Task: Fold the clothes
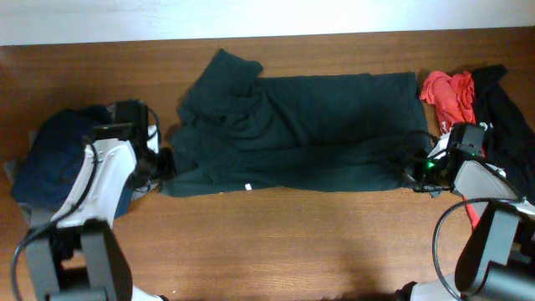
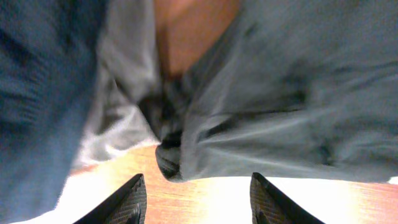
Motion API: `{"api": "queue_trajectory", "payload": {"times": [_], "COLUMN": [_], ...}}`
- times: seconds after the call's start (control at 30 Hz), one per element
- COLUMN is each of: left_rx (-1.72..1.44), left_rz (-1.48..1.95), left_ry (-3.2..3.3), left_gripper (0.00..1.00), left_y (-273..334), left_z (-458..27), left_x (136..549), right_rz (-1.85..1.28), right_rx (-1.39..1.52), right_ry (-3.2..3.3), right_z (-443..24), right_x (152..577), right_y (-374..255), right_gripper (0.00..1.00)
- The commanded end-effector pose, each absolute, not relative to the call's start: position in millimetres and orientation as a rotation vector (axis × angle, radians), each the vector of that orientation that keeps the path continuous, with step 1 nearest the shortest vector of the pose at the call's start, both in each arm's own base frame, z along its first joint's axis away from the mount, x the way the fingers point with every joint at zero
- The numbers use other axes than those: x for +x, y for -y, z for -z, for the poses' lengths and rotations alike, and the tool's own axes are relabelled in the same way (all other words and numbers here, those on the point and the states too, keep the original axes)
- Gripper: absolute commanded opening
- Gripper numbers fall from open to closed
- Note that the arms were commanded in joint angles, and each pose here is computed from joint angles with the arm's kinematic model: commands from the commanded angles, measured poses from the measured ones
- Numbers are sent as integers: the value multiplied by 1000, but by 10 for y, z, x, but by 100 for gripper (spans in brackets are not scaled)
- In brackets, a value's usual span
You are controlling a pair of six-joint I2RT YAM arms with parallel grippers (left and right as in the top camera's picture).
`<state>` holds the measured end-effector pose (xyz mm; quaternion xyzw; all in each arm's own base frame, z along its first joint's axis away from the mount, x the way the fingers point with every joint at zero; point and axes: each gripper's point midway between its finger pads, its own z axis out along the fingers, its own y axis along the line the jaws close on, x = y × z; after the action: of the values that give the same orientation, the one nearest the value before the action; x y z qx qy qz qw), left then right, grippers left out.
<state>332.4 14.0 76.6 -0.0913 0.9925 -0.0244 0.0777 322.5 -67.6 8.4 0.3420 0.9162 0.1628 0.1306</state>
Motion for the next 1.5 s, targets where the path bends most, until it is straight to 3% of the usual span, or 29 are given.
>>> {"api": "queue_trajectory", "payload": {"times": [0.0, 0.23, 0.8, 0.97, 1.13, 1.47], "left_rx": [90, 621, 829, 823, 808, 797], "left_rz": [250, 341, 118, 115, 61, 47], "left_ry": [-2834, -2775, -2968, -2938, -2883, -2862], "left_gripper": [53, 51, 48, 35, 1, 0], "left_y": [192, 850, 1007, 1028, 1009, 1051], "left_z": [-1166, -1018, -193, -180, -199, -658], "left_x": [3488, 3460, 3354, 3437, 3592, 3792], "right_rz": [-446, -450, -449, -449, -450, -454], "right_rx": [1062, 1116, 1112, 1112, 1113, 1112], "right_ry": [-2702, -2734, -2728, -2728, -2727, -2728], "right_z": [97, 231, 228, 228, 228, 227], "right_x": [3115, 3036, 3050, 3050, 3051, 3050], "right_y": [666, 642, 648, 650, 649, 644], "right_gripper": [4, 4, 4, 4, 4, 4]}}
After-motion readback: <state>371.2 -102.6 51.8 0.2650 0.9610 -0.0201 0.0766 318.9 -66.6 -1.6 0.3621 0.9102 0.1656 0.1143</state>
